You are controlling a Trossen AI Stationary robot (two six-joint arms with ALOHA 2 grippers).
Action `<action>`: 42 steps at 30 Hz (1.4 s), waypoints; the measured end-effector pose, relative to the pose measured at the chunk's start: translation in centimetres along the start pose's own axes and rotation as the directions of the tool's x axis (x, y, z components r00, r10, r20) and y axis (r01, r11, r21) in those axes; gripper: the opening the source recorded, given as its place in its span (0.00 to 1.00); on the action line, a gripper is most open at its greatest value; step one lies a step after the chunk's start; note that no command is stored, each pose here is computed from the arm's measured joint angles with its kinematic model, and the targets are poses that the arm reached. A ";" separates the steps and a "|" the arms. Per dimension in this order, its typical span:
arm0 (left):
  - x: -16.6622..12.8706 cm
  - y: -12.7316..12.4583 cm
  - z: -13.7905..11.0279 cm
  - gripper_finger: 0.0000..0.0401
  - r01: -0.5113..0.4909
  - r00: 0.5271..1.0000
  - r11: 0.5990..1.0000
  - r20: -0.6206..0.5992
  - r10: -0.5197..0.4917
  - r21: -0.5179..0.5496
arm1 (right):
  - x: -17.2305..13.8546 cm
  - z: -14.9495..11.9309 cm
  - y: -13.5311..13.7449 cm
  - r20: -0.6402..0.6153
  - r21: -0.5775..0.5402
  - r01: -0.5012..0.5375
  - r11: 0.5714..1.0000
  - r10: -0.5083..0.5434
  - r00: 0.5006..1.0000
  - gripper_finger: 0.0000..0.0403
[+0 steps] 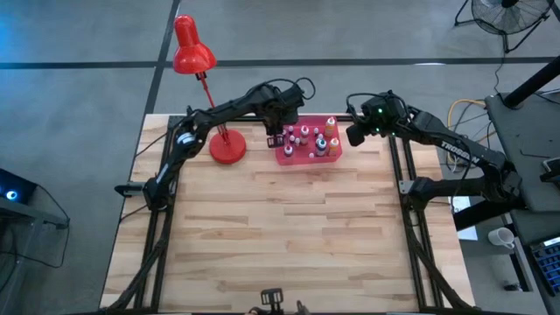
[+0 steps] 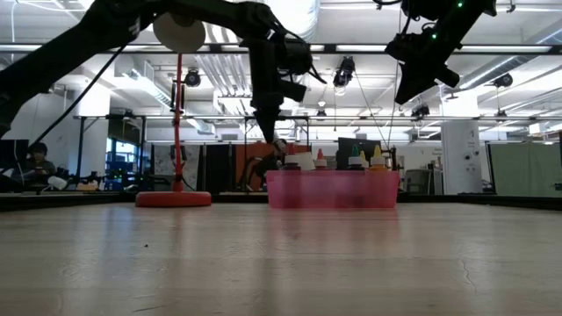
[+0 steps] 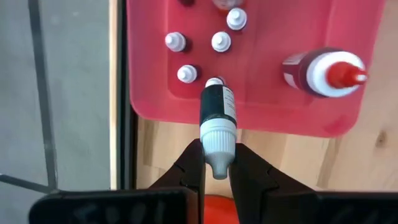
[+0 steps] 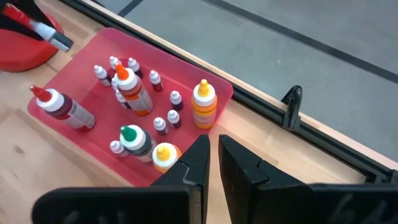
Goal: Pick & Place food coloring
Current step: Put the small blue food coloring bottle into the red bin
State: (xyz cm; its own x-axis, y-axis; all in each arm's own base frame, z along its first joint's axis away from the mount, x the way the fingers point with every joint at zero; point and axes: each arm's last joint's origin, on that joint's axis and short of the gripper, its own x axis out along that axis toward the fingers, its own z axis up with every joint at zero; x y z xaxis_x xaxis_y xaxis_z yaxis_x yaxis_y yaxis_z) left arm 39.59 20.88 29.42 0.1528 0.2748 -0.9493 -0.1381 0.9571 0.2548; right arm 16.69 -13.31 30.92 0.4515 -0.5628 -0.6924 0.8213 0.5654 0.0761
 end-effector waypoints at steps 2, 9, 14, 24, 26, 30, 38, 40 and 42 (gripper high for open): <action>-0.7 0.1 -0.2 0.08 -0.004 1.000 1.000 0.010 0.004 -0.003 | 0.0 0.0 0.0 -0.001 -0.001 0.000 1.000 0.000 1.000 0.07; -1.6 0.3 -0.1 0.08 -0.070 0.997 0.991 0.038 0.074 -0.113 | 0.0 0.0 0.0 -0.002 -0.002 0.000 1.000 0.000 1.000 0.07; -1.9 -0.5 -0.7 0.08 -0.036 0.999 0.992 -0.023 0.034 -0.123 | 0.0 0.0 0.0 0.001 -0.049 0.005 0.999 -0.004 1.000 0.07; -3.6 -5.0 -1.5 0.08 0.084 0.987 0.993 -0.128 -0.095 -0.088 | 0.0 0.1 -0.3 0.004 -0.115 0.017 0.993 -0.016 1.000 0.07; -3.8 -6.0 -2.0 0.08 0.132 0.980 0.987 -0.135 -0.144 -0.092 | 0.0 0.1 -0.3 0.004 -0.121 0.016 0.993 -0.016 1.000 0.07; -2.5 -8.5 -3.4 0.08 0.200 0.951 0.978 -0.229 -0.209 -0.066 | 0.1 0.0 -0.4 0.001 -0.120 0.019 0.993 -0.019 1.000 0.07; 0.7 -14.3 -8.6 0.08 0.327 0.838 0.945 -0.471 -0.276 0.028 | 0.1 0.0 -0.3 -0.011 -0.066 -0.017 0.998 0.016 1.000 0.07; 1.8 -15.2 -9.7 0.08 0.338 0.805 0.940 -0.528 -0.270 0.034 | 0.1 0.0 -0.3 -0.011 -0.036 -0.017 0.999 0.017 1.000 0.07; 2.9 -15.9 -10.8 0.08 0.331 0.775 0.943 -0.577 -0.259 0.021 | 0.1 0.0 -0.3 -0.011 -0.029 -0.017 0.999 0.017 1.000 0.07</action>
State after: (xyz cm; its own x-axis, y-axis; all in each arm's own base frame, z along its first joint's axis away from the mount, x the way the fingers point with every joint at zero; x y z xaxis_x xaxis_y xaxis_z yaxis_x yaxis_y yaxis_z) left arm 31.67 5.51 20.62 -0.4103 -0.0883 -0.9077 -0.0588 0.9958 -0.0703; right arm 16.51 -13.51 30.78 0.4614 -0.5463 -0.6991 0.8028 0.5925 0.0669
